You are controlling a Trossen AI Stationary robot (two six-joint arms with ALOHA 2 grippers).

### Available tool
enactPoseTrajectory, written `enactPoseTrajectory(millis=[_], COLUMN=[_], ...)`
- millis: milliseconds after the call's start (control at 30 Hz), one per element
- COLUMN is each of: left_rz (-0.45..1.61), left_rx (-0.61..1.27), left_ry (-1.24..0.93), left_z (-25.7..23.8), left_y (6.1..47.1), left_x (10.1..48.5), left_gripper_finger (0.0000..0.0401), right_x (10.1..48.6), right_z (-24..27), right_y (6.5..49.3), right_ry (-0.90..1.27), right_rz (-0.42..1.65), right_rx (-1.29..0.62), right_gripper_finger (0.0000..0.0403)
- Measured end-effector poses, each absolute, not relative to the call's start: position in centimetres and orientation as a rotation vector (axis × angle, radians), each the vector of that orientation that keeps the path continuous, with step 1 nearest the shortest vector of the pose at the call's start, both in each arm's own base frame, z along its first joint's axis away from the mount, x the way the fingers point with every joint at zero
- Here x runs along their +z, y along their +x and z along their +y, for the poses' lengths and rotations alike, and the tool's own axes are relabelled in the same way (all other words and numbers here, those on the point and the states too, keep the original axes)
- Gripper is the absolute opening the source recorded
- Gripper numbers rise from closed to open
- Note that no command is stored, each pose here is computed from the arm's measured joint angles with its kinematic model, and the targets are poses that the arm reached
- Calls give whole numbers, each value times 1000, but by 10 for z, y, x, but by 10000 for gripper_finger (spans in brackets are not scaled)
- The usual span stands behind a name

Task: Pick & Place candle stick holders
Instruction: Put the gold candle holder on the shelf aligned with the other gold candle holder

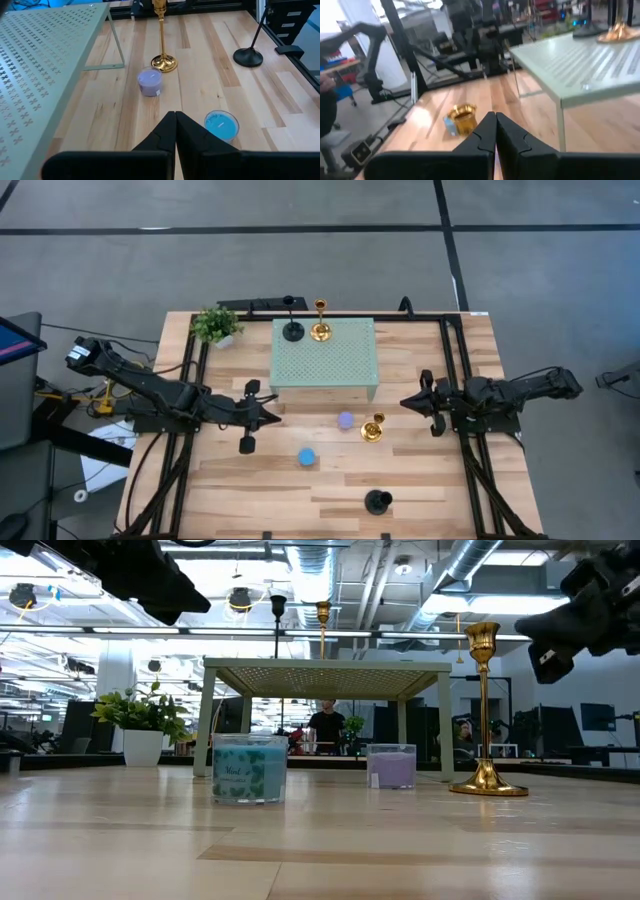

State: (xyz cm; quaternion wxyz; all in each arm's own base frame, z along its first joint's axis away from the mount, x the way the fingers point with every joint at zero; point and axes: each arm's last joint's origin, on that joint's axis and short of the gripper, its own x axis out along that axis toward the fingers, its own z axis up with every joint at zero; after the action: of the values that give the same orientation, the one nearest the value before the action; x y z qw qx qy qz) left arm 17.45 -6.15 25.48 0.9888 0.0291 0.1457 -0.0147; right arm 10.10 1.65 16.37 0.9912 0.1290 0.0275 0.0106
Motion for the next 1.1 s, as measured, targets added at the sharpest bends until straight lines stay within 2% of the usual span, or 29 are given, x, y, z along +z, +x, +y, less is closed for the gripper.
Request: enactPoseTrajectory(millis=[300,500,800,1100], left_rz=[292,291,291,291], left_rx=[-19,-8,-8,-8], left_ry=[60,61,62,62], left_z=[-61,-61,-61,-61], left_y=[175,175,175,175], left_x=[255,255,255,255], left_gripper_finger=[8,8,8,8], right_x=[147,138,132,120], right_z=[27,32,40,39], right_y=[110,114,123,133], right_ry=[307,356,412,395], right_rz=[246,326,358,363], right_rx=[50,-27,-32,-215], right_gripper_finger=[0,0,0,0])
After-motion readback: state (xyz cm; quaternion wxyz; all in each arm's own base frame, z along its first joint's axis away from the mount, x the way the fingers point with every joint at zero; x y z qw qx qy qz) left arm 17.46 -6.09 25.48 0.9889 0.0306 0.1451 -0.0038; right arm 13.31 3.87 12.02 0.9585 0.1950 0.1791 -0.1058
